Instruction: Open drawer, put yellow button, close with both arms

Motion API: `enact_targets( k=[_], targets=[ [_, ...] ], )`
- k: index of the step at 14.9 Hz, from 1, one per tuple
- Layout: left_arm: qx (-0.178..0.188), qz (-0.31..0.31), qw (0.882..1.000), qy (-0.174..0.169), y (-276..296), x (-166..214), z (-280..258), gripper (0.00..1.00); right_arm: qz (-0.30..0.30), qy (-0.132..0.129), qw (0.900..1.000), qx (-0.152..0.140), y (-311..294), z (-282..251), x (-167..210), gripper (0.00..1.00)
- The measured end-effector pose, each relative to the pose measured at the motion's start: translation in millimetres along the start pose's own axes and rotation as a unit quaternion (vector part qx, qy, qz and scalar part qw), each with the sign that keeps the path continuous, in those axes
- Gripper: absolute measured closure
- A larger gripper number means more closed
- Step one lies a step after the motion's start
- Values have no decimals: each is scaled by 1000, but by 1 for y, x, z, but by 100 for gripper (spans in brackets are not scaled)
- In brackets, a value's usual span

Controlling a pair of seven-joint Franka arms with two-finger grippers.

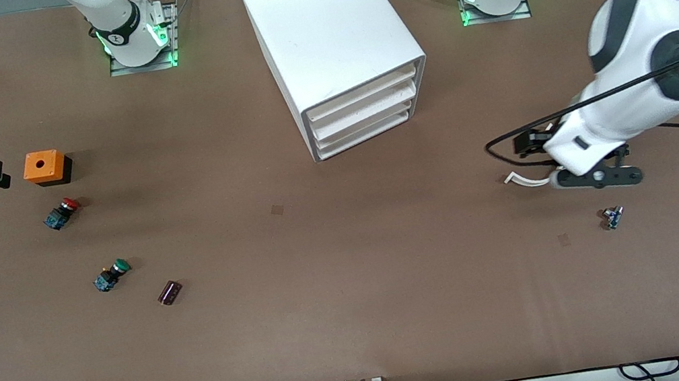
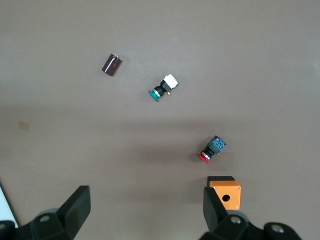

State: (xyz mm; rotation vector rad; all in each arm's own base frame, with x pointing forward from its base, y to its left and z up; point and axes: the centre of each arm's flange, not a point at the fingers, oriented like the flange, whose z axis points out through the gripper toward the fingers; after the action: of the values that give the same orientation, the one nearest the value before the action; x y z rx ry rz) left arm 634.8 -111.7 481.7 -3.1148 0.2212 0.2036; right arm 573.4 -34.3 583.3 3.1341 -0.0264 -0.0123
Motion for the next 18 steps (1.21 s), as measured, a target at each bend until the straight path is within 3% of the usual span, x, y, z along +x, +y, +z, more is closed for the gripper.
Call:
enact_targets(
  k=[5,8,13,18],
  targets=[
    [-1,23,999,33,-53,-31,-59,0,0,10,1000,-1,0,0,2,0],
    [14,-6,999,50,-47,-62,-86,0,1,12,1000,-1,1,0,3,0],
    [20,-14,996,86,-45,-89,-90,0,3,11,1000,-1,4,1,2,0],
    [20,-15,997,80,-40,-93,-84,0,5,8,1000,-1,6,1,2,0]
  ],
)
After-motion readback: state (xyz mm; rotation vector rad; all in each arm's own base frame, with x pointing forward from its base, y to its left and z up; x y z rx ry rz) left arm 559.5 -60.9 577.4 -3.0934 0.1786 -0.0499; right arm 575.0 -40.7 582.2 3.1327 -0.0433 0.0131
